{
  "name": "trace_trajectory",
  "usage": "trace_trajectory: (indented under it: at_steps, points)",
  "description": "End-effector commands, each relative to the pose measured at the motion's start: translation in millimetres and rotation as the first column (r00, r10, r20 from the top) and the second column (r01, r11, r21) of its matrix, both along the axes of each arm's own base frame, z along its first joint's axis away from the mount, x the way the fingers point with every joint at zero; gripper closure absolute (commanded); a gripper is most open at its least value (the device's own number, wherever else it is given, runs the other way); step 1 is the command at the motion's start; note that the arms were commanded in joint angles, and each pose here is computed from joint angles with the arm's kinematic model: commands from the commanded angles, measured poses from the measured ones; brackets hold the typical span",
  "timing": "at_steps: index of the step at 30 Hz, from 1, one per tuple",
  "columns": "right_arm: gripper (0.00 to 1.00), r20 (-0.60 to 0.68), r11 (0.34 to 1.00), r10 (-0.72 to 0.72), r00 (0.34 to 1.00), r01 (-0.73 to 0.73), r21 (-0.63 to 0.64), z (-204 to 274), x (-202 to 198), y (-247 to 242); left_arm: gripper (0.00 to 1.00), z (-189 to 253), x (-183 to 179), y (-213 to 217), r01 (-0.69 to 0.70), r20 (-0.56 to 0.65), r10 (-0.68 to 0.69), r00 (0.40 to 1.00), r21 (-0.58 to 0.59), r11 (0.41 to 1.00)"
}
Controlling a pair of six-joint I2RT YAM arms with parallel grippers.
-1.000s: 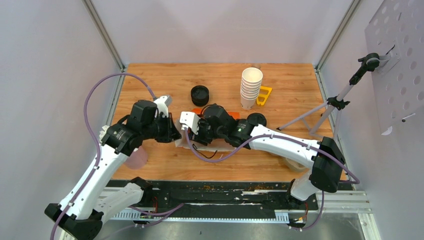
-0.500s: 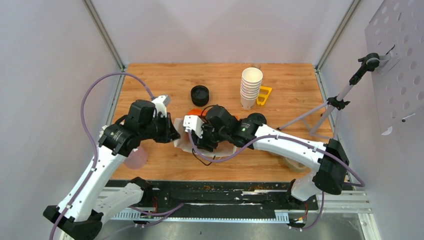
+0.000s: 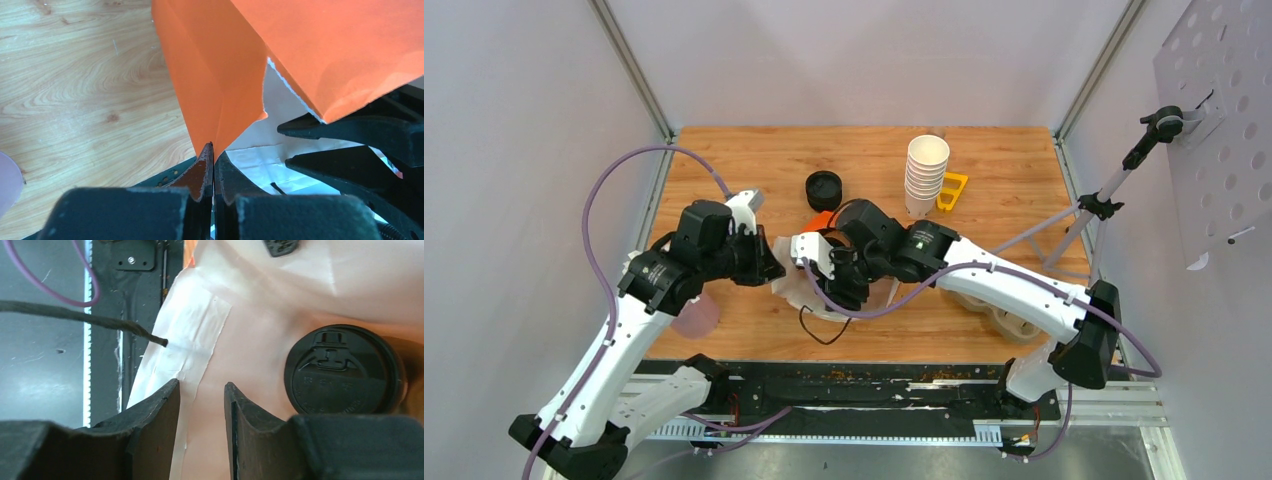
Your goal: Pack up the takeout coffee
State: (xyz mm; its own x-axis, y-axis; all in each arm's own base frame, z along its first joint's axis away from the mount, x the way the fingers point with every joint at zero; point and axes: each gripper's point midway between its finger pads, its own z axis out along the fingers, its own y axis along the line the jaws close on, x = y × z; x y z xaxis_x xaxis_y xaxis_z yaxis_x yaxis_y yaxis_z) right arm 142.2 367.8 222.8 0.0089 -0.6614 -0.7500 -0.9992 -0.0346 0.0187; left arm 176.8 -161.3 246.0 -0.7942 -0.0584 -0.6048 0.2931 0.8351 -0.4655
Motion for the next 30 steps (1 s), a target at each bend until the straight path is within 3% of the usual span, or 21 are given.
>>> trace_trajectory:
  at_steps: [1,14,24,30]
  points:
    - [0.62,-0.087,0.997,0.079,0.993,-0.081,-0.019,4,-21,-2,1.0,9,6,0,-0.014,0.043,0.014,0.999,-0.012,1.0]
    - [0.61,-0.197,0.99,0.117,0.973,-0.131,-0.06,-7,-34,4,1.0,11,3,7,-0.06,0.03,0.06,0.998,-0.008,0.998]
    - [0.58,-0.321,0.975,0.127,0.939,-0.179,-0.135,-3,-59,-20,1.0,10,5,9,-0.071,0.029,0.071,0.997,0.008,0.997]
    - [0.52,-0.41,0.964,0.154,0.899,-0.228,-0.137,4,-75,-24,1.0,9,7,11,-0.083,0.037,0.082,0.996,0.01,0.997]
